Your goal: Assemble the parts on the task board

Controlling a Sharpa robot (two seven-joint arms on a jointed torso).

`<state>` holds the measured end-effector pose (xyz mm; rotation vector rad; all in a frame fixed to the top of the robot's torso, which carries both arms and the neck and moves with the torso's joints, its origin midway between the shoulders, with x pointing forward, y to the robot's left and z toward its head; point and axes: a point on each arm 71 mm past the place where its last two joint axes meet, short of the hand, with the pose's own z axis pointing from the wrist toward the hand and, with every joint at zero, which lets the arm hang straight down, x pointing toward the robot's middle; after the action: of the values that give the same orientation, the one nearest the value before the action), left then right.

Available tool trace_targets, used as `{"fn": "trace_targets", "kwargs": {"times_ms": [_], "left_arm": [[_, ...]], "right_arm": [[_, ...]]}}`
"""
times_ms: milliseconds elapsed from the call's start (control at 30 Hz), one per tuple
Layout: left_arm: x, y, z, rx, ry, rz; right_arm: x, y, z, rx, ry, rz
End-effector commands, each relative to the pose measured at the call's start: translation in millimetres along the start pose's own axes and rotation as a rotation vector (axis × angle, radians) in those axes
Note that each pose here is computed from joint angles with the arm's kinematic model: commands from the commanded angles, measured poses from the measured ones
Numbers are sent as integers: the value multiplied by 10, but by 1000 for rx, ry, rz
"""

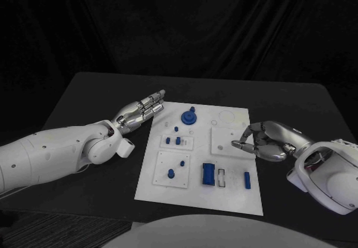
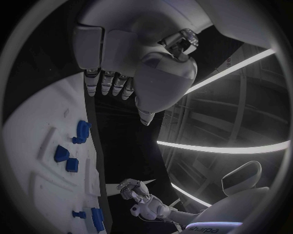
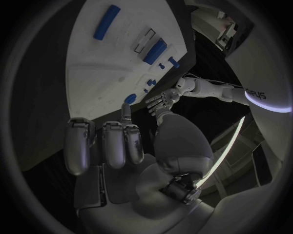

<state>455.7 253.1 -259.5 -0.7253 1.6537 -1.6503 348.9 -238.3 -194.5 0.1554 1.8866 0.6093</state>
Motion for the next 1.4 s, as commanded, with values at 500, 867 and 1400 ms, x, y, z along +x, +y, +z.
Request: {"fn": "trace_targets", "kwargs": {"times_ms": [500,867,1400], "left_arm": [[33,-126,26,164,-66,123],[50,-105,41,145,-32,109],[49,-80,50,121,-8,91]], "right_arm": [[234,-264,8,339,381,-160],[342,-215,17,315,373,-265],[563,-268,-14,314,414,-302]]}}
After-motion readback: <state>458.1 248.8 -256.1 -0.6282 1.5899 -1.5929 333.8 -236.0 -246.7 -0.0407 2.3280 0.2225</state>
